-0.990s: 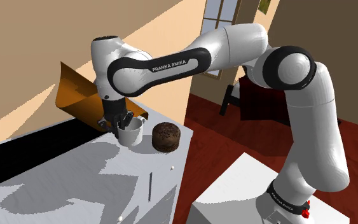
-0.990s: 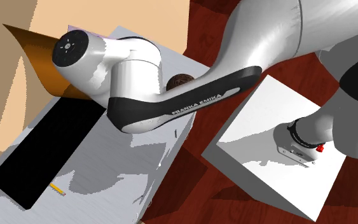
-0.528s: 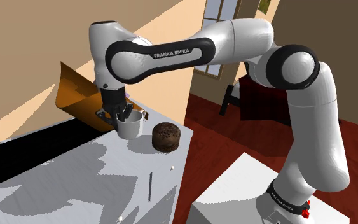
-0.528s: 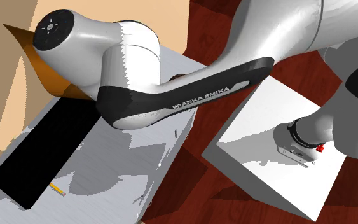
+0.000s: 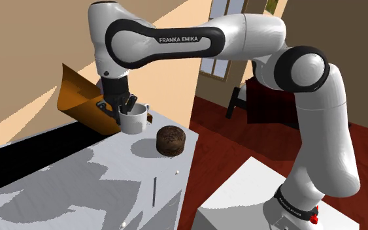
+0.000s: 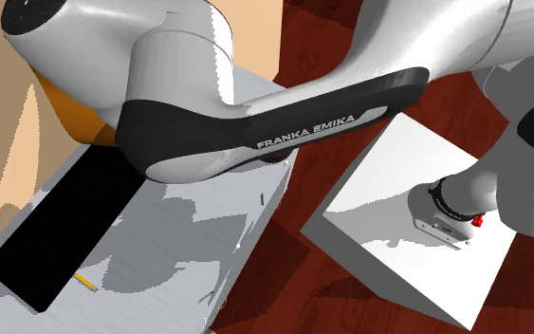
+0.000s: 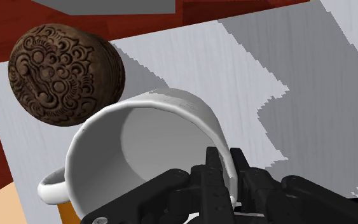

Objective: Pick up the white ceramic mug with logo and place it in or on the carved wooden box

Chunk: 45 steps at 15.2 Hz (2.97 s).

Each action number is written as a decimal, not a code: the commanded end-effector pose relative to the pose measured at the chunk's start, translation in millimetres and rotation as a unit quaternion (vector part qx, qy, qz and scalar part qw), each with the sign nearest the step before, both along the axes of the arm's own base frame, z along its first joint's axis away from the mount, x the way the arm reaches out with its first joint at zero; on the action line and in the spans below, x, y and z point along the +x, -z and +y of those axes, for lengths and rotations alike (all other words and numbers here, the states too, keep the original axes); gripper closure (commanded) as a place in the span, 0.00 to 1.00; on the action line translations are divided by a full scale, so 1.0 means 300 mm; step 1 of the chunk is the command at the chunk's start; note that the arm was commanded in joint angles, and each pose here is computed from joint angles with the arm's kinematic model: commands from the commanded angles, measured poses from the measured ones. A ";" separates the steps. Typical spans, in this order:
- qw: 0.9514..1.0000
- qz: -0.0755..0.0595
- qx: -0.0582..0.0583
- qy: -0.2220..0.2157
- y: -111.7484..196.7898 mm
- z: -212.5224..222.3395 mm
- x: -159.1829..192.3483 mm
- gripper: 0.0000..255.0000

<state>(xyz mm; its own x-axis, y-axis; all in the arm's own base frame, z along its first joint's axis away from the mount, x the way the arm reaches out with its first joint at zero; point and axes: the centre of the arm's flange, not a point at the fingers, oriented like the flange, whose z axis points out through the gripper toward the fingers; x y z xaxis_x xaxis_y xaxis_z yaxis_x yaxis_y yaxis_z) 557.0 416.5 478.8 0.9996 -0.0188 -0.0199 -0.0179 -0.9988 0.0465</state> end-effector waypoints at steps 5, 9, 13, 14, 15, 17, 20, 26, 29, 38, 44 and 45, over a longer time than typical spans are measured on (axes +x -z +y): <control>1.000 0.000 0.000 0.000 -0.095 -0.003 -0.003 1.00; 1.000 0.000 0.000 0.000 -0.106 -0.172 -0.052 1.00; 1.000 0.000 0.000 0.000 -0.117 -0.341 -0.100 1.00; 1.000 0.000 0.000 0.000 -0.120 -0.383 -0.112 1.00; 1.000 0.000 0.000 0.000 -0.122 -0.426 -0.124 1.00; 1.000 0.000 0.000 0.000 -0.128 -0.510 -0.148 1.00; 1.000 0.000 0.000 0.000 -0.115 -0.583 -0.169 1.00; 1.000 0.000 0.000 0.000 -0.009 -0.583 -0.169 1.00; 1.000 0.000 0.000 0.000 0.043 -0.583 -0.169 1.00; 1.000 0.000 0.000 0.000 0.138 -0.583 -0.169 1.00; 1.000 0.000 0.000 0.000 0.138 -0.583 -0.169 0.00; 1.000 0.000 0.000 0.000 0.138 -0.583 -0.169 0.00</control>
<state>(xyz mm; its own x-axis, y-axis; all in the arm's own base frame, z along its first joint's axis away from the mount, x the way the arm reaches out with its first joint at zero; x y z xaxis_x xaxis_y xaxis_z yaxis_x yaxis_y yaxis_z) 506.4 241.6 437.3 0.9996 -0.0188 -0.0202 -0.0179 -0.9987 0.0469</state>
